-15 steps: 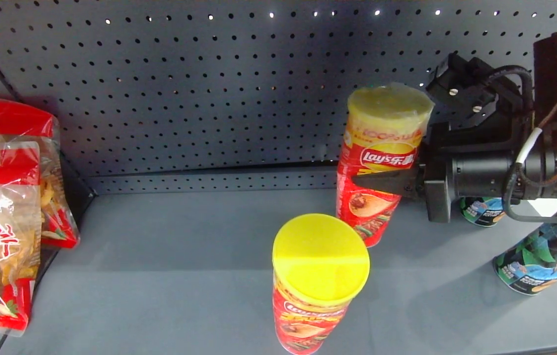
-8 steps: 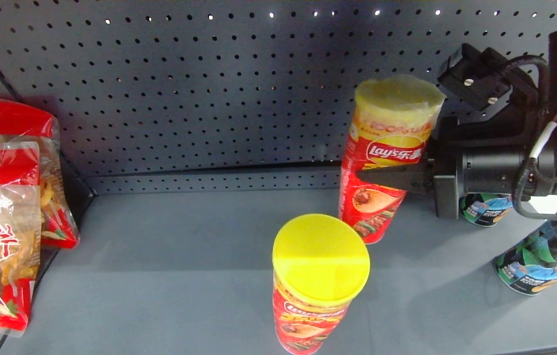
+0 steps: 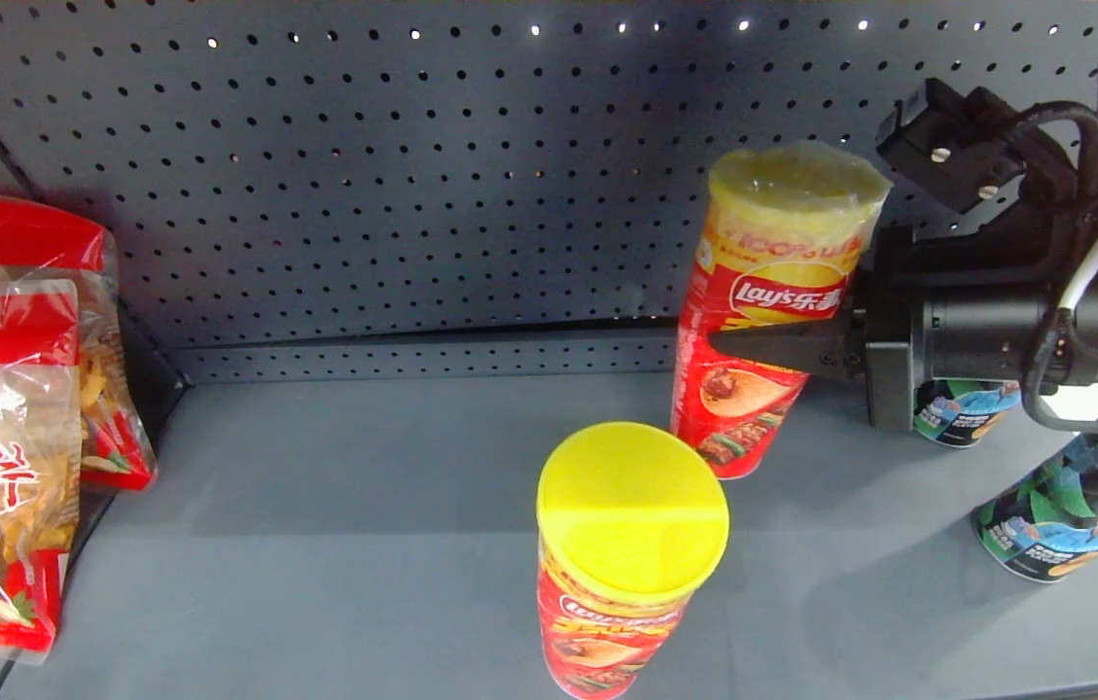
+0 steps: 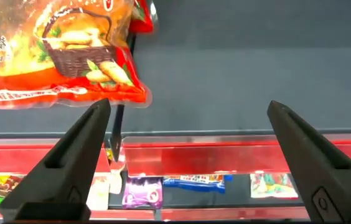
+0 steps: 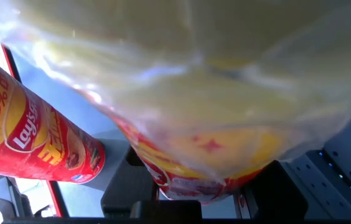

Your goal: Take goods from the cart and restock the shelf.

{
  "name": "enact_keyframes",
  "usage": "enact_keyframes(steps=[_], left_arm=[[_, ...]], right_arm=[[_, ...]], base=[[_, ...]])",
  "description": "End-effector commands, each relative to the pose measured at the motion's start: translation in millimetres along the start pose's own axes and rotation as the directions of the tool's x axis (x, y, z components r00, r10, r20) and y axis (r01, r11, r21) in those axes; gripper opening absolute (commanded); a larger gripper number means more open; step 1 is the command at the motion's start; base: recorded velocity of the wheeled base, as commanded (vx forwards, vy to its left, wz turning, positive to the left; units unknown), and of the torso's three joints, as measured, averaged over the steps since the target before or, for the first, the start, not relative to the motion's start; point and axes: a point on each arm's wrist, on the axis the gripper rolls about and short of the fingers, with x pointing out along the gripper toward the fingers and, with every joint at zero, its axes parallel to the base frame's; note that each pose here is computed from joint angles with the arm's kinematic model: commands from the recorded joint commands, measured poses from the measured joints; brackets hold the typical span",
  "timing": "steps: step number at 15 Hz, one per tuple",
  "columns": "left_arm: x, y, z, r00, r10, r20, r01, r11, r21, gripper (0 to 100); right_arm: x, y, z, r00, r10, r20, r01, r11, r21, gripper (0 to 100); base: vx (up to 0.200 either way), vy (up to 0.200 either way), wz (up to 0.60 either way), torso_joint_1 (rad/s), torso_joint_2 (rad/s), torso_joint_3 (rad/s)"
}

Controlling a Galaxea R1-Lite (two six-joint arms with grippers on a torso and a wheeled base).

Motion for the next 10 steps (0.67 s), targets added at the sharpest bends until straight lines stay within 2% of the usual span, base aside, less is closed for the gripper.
enact_keyframes(steps=[1,4,5,6,7,8,10], left_arm=[[-0.2,0.0,-0.6,1.000,0.000,0.004,0.000,1.000,0.000,100],[0.0,0.0,-0.6,1.000,0.002,0.001,-0.002,1.000,-0.001,100],[2.2,-1.7,0.1,0.994,0.105,-0.033,-0.105,0.994,-0.002,100],[2.6,-2.9,0.2,0.980,0.194,-0.041,-0.195,0.981,-0.008,100],[0.2,-3.3,-0.6,0.977,0.213,-0.004,-0.213,0.977,-0.020,100],[0.2,-3.2,-1.2,0.978,0.207,0.004,-0.207,0.978,-0.033,100],[0.2,-3.2,-0.9,0.979,0.204,0.003,-0.204,0.978,-0.034,100]], right_arm=[[-1.8,0.3,0.9,1.000,-0.001,0.005,0.001,1.000,0.009,0],[-3.1,0.8,0.9,1.000,-0.003,0.005,0.003,1.000,0.011,0],[-3.1,0.8,0.9,1.000,-0.003,0.005,0.003,1.000,0.011,0],[-2.7,0.6,0.9,1.000,-0.003,0.004,0.003,1.000,0.012,0],[-1.8,0.3,0.9,1.000,-0.003,0.004,0.003,1.000,0.012,0],[-0.8,0.1,0.4,1.000,-0.002,0.001,0.002,1.000,0.013,0],[3.2,0.1,-2.3,1.000,0.004,-0.010,-0.004,1.000,0.017,0]], base=[[0.000,0.000,0.00,0.000,0.00,0.000],[0.000,0.000,0.00,0.000,0.00,0.000],[0.000,0.000,0.00,0.000,0.00,0.000],[0.000,0.000,0.00,0.000,0.00,0.000],[0.000,0.000,0.00,0.000,0.00,0.000],[0.000,0.000,0.00,0.000,0.00,0.000],[0.000,0.000,0.00,0.000,0.00,0.000]])
